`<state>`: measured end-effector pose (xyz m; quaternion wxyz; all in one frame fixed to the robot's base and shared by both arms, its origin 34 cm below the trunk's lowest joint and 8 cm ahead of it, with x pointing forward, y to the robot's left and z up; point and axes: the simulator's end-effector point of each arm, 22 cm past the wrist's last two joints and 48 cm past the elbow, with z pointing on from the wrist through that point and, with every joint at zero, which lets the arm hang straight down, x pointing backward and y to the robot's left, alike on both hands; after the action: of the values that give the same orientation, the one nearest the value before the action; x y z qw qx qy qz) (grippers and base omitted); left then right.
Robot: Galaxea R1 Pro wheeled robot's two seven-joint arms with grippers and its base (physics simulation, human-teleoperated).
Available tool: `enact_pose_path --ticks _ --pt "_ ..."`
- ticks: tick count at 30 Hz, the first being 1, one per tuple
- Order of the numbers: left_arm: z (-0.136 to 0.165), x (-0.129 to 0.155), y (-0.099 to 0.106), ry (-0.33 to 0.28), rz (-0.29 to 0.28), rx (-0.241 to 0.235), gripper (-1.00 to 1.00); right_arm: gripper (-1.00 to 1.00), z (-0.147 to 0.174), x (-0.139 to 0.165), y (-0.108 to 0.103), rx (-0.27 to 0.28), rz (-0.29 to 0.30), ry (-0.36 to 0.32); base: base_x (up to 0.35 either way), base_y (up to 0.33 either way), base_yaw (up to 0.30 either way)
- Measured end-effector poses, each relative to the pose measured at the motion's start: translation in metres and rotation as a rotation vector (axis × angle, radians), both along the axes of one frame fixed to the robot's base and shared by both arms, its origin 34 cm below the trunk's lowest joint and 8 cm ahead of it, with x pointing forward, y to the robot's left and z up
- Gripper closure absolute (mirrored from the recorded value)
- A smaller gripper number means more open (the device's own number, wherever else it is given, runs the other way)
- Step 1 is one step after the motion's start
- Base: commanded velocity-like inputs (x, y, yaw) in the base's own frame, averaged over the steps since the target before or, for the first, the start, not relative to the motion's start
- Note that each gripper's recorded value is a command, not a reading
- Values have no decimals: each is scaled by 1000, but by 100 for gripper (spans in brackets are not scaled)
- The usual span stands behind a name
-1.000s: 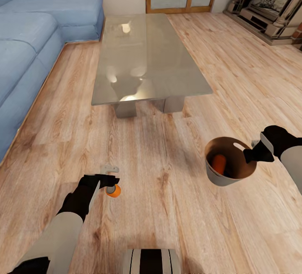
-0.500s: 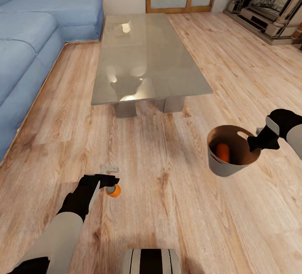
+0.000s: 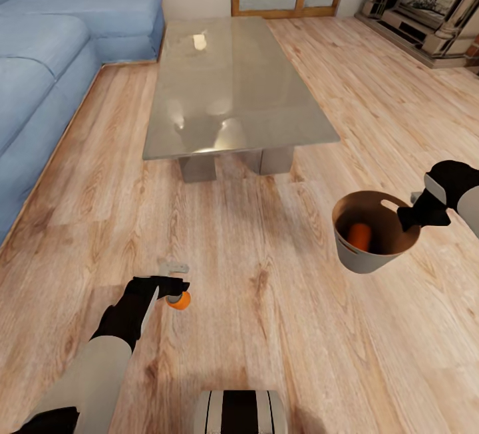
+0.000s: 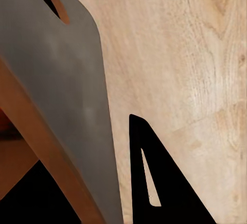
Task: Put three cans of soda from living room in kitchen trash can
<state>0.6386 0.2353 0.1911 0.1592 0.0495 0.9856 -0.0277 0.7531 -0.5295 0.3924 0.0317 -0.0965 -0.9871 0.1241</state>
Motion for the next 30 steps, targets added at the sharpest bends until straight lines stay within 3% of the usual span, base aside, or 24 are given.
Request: enact_pose_path --ticks 8,16,30 --pt "-18 -6 0 7 0 -1 -100 100 -17 -6 -4 -15 8 10 0 0 0" --pt "-18 -7 0 8 1 -1 -100 100 -17 -6 -3 -10 4 7 0 0 0" --pt "-49 -27 0 70 3 -1 -100 100 -54 -13 -3 -11 6 61 0 0 0"
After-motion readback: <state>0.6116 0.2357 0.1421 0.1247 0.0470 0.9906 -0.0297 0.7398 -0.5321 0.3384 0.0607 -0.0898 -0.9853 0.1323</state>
